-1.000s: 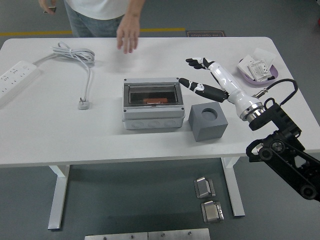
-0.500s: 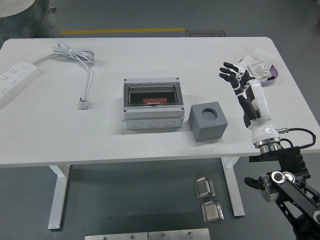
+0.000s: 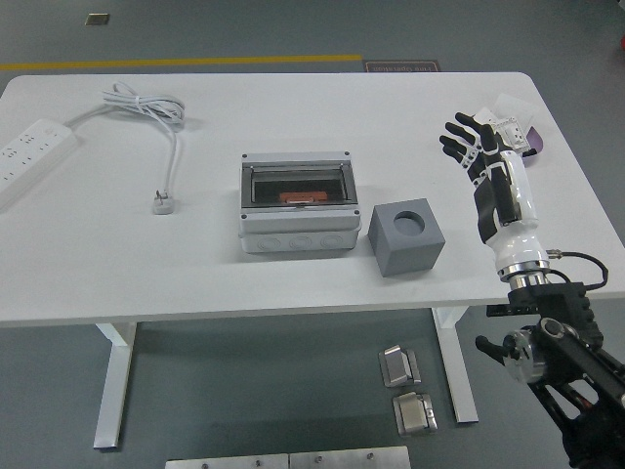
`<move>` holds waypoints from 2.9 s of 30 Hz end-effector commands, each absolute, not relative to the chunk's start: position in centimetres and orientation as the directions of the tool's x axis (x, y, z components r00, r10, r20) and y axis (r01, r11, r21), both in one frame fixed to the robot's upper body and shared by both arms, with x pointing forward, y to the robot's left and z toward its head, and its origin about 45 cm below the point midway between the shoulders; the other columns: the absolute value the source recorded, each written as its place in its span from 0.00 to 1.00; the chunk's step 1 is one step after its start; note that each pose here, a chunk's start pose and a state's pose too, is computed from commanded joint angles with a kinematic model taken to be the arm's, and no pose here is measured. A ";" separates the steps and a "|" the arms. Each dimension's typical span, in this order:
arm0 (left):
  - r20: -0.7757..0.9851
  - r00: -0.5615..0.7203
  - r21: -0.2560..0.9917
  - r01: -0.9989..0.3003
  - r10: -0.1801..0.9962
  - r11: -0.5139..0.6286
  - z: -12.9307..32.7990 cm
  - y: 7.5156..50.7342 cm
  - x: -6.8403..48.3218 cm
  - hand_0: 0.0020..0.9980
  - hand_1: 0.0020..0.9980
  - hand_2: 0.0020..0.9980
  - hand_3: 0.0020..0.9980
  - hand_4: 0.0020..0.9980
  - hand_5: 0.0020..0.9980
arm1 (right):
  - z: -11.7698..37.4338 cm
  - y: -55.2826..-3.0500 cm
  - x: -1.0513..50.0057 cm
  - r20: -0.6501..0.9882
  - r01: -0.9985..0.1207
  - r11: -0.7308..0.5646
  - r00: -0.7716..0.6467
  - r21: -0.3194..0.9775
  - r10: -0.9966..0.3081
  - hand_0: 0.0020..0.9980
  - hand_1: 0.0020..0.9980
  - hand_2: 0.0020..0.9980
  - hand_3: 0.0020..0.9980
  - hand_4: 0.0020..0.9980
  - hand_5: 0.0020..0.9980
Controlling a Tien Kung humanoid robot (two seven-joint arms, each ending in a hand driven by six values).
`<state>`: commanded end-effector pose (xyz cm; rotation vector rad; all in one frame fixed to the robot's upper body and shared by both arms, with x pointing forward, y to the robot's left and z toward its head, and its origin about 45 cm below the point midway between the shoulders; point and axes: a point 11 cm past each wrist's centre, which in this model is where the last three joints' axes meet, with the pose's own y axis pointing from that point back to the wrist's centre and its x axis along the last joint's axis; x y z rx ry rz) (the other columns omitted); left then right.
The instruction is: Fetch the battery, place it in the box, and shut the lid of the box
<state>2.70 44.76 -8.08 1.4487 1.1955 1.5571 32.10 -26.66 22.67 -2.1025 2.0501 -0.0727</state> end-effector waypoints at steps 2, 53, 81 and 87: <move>0.356 -0.142 0.934 0.095 0.924 -0.345 -8.0 45.0 3.0 0.69 0.71 0.60 0.61 0.41 0.00 | 22.3 -26.5 32.2 -0.142 -0.987 -0.015 0.037 -0.160 -0.989 0.82 0.74 0.75 0.76 1.00 0.84; 0.384 -0.166 0.923 0.065 0.908 -0.379 -7.4 46.3 3.8 0.68 0.70 0.61 0.62 0.49 0.06 | 19.6 -23.5 31.7 -0.322 -0.995 -0.099 0.102 -0.023 -0.941 0.81 0.72 0.74 0.75 0.97 0.83; 0.388 -0.205 0.921 0.040 0.899 -0.389 -7.5 46.6 3.4 0.69 0.70 0.61 0.62 0.50 0.08 | 19.7 -25.3 31.9 -0.290 -0.998 -0.050 0.055 -0.026 -0.955 0.81 0.72 0.74 0.75 0.96 0.82; 0.374 -0.198 0.926 0.031 0.906 -0.376 -7.7 45.9 3.9 0.69 0.70 0.61 0.62 0.51 0.09 | 19.6 -25.5 31.8 -0.284 -0.999 -0.041 0.046 -0.024 -0.958 0.81 0.72 0.74 0.75 0.96 0.82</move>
